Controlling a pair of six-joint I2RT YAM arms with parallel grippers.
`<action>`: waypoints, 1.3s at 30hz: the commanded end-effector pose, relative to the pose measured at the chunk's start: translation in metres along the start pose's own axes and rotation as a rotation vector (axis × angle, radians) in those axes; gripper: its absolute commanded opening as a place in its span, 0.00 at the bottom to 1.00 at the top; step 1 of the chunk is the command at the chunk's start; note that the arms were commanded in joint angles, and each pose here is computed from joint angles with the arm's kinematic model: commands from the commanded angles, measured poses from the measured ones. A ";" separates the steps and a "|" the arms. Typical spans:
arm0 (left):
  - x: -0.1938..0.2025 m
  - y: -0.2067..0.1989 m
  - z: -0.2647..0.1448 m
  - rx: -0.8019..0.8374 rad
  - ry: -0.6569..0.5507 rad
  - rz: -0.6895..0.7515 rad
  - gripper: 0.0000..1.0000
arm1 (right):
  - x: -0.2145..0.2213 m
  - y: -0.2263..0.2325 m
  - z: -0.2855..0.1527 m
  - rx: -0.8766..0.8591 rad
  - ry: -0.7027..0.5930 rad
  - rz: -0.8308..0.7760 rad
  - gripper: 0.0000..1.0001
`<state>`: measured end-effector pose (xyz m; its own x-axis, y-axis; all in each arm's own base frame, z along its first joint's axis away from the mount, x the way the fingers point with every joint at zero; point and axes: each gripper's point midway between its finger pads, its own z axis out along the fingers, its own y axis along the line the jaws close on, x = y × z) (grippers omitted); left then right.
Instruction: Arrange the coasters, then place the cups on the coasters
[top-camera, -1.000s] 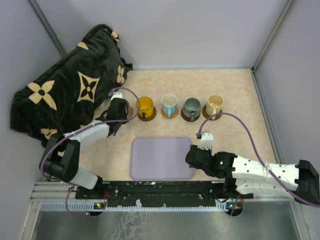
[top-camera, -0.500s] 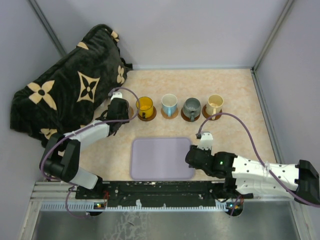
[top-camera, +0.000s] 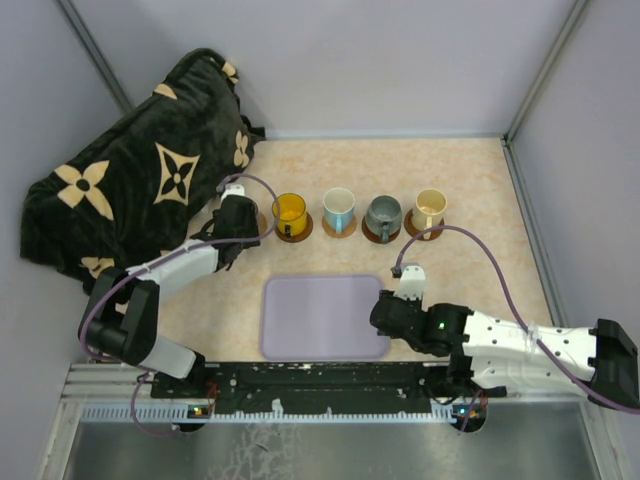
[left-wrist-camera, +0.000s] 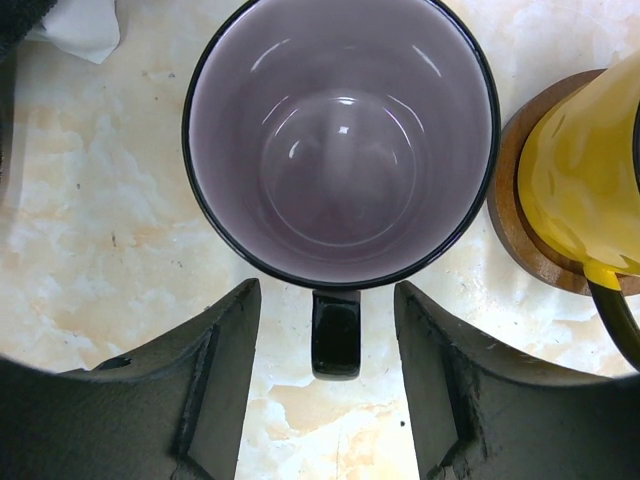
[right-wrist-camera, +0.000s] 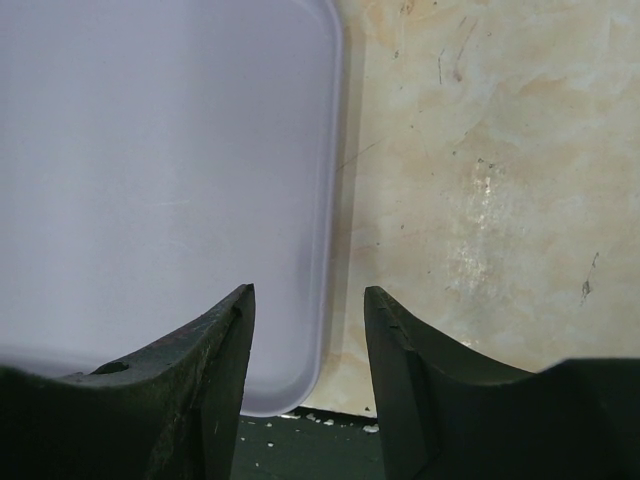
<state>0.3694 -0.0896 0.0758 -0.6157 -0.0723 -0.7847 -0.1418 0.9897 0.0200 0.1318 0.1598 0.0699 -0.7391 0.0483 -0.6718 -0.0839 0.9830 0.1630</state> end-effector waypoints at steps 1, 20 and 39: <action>-0.006 0.005 -0.010 0.006 -0.006 -0.014 0.62 | -0.015 0.017 -0.005 -0.048 -0.041 0.041 0.48; 0.022 0.019 -0.017 -0.032 0.056 -0.013 0.63 | -0.020 0.023 -0.007 -0.071 -0.052 0.036 0.48; 0.022 0.029 -0.011 -0.093 0.050 -0.037 0.64 | -0.018 0.022 -0.006 -0.062 -0.044 0.030 0.49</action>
<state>0.3419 -0.0746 0.0657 -0.6582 -0.0925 -0.7471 -0.1878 0.9812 0.0440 0.1338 0.1675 0.0705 -0.7350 0.0441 -0.6766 -0.1021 0.9793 0.1747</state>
